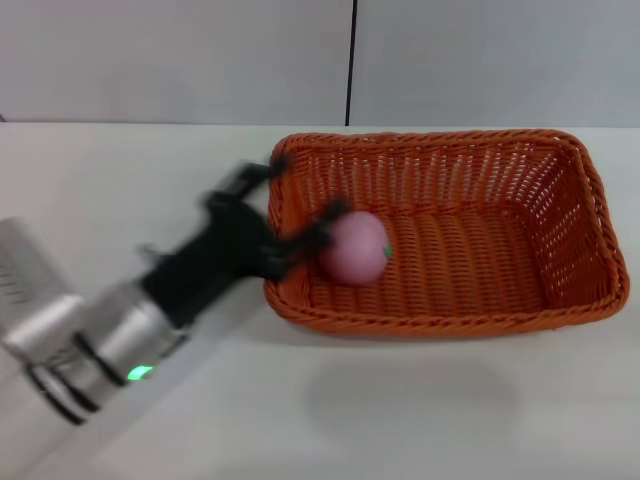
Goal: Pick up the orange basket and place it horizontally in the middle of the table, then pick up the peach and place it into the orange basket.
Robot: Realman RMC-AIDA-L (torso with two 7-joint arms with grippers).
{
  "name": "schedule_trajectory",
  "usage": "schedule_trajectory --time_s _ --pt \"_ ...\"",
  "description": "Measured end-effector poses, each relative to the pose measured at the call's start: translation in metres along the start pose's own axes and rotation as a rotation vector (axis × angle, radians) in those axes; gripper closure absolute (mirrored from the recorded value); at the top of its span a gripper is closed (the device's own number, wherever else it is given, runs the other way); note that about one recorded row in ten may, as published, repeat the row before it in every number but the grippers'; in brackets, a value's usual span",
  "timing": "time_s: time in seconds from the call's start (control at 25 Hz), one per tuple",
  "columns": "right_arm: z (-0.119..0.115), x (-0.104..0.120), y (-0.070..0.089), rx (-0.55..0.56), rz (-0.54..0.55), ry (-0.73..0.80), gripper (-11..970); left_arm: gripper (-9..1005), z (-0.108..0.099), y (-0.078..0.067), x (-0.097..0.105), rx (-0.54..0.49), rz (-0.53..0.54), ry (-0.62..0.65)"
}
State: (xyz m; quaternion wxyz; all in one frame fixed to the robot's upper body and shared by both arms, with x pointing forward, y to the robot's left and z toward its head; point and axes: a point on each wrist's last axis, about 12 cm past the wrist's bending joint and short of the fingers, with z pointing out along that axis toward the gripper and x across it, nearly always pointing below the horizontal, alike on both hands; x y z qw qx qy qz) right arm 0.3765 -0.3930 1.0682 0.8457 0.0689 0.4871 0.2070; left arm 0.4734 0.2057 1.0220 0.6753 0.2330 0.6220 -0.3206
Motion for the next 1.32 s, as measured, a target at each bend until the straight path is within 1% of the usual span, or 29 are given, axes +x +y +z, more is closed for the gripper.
schedule_trajectory --time_s 0.04,0.12,0.16,0.28,0.36,0.44,0.48,0.52,0.56,0.64,0.68,0.84,0.96,1.12,1.32 --pt "-0.002 0.001 0.0 0.017 -0.008 -0.002 508 178 -0.007 0.007 -0.001 -0.043 0.006 -0.012" --pt "-0.007 0.002 -0.001 0.059 -0.027 -0.007 508 175 -0.028 0.022 -0.004 -0.164 0.019 -0.043" --pt "-0.009 0.003 -0.002 0.081 -0.037 -0.01 508 174 -0.037 0.026 -0.005 -0.21 0.023 -0.055" --pt "-0.015 0.008 -0.001 0.146 -0.076 -0.013 508 170 -0.074 0.041 -0.008 -0.396 0.042 -0.098" --pt "-0.017 0.016 0.002 0.194 -0.117 -0.009 508 168 -0.096 0.046 -0.01 -0.508 0.052 -0.124" --pt "-0.017 0.021 0.003 0.24 -0.158 -0.014 508 167 -0.113 0.048 -0.011 -0.594 0.059 -0.145" --pt "-0.017 0.025 0.004 0.29 -0.188 -0.031 508 167 -0.12 0.048 -0.012 -0.627 0.062 -0.157" --pt "-0.017 0.025 0.004 0.29 -0.188 -0.031 508 167 -0.128 0.048 -0.013 -0.663 0.066 -0.169" --pt "-0.015 0.027 0.004 0.318 -0.197 -0.044 508 167 -0.128 0.048 -0.013 -0.663 0.066 -0.169" --pt "-0.014 0.03 0.002 0.376 -0.203 -0.063 508 167 -0.14 0.047 -0.014 -0.716 0.076 -0.182" --pt "-0.013 0.031 0.0 0.406 -0.203 -0.068 508 167 -0.14 0.047 -0.014 -0.721 0.076 -0.18" --pt "-0.009 0.041 -0.007 0.479 -0.179 -0.024 508 167 -0.145 0.048 -0.011 -0.742 0.077 -0.152" --pt "-0.005 0.047 -0.011 0.496 -0.164 0.018 508 167 -0.147 0.047 -0.01 -0.746 0.079 -0.145" --pt "-0.004 0.047 -0.013 0.491 -0.171 0.026 508 167 -0.148 0.044 -0.011 -0.746 0.08 -0.164" --pt "-0.008 0.051 -0.014 0.504 -0.163 0.073 508 167 -0.147 0.046 -0.013 -0.74 0.089 -0.171"
